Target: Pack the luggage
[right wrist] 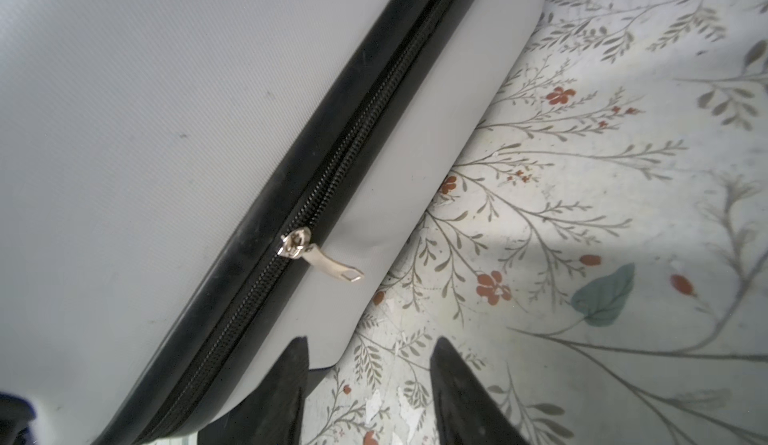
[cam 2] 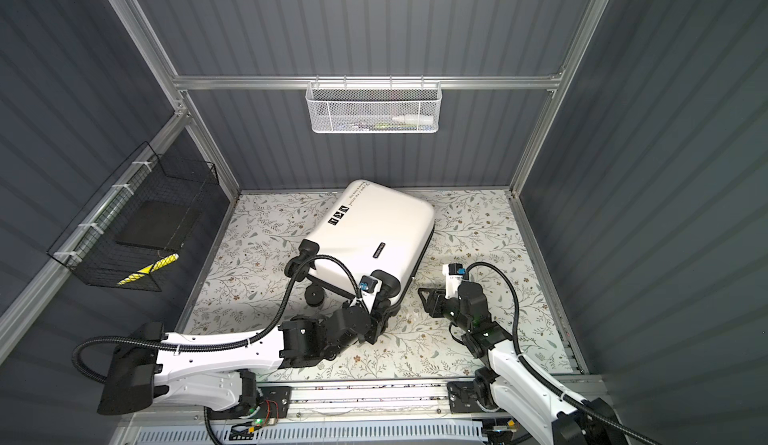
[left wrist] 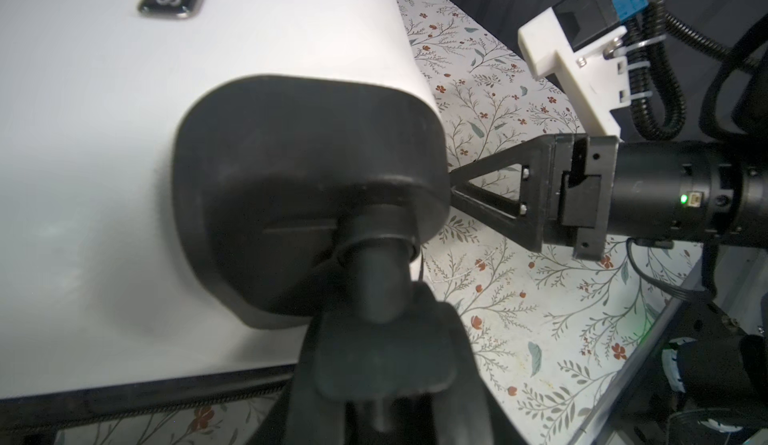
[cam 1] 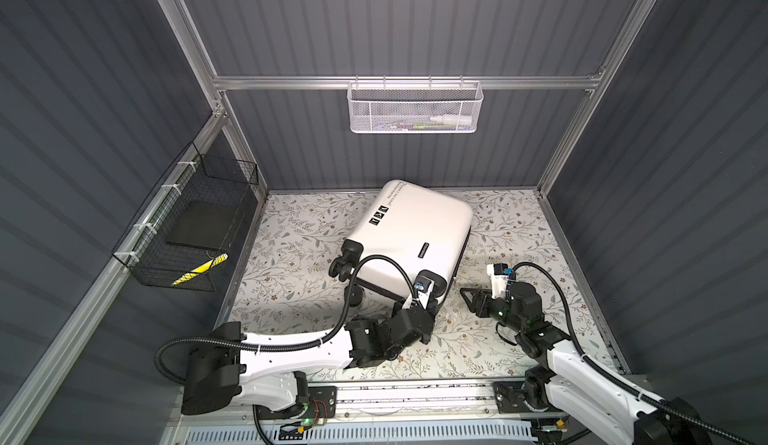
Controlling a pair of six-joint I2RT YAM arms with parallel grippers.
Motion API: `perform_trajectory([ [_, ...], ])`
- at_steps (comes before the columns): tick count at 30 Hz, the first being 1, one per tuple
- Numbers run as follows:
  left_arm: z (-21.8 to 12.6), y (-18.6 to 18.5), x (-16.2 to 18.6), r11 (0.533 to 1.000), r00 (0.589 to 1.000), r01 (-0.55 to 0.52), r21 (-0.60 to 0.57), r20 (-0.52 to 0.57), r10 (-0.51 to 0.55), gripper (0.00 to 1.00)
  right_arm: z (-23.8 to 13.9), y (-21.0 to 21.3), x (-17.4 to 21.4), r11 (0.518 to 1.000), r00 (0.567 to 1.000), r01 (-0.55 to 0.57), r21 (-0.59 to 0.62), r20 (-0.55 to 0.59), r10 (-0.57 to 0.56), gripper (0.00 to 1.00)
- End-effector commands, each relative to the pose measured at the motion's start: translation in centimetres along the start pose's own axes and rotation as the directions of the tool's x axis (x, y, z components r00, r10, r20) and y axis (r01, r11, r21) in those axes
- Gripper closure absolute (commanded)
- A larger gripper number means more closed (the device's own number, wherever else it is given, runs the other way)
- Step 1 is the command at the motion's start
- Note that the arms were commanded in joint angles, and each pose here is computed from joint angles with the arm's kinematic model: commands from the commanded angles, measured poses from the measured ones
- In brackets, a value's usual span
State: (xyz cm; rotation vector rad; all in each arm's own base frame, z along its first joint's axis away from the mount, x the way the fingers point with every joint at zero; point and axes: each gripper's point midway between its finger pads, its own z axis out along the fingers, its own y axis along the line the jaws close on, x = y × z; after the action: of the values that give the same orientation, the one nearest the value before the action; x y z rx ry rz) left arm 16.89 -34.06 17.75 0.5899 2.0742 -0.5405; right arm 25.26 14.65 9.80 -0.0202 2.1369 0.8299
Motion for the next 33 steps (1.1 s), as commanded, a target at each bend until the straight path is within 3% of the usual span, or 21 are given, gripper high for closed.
perform_trajectory([
  [1,-1.8,0.5,-3.6,0.999,0.994,0.037,0.012,0.105,-0.039,1.0,0.2,1.3,-0.1,0.996,0.999,0.049,-0.073,-0.014,-0.05,0.48],
  [21,-1.9,0.6,-4.0,0.999,0.993,0.047,0.018,0.107,-0.049,1.0,3.1,2.8,-1.3,0.984,0.989,0.126,-0.122,-0.059,-0.134,0.46],
  [33,-1.7,0.2,-4.4,0.999,0.993,0.045,0.02,0.108,-0.047,1.0,4.3,3.7,-1.0,0.973,0.982,0.151,-0.174,-0.083,-0.168,0.53],
])
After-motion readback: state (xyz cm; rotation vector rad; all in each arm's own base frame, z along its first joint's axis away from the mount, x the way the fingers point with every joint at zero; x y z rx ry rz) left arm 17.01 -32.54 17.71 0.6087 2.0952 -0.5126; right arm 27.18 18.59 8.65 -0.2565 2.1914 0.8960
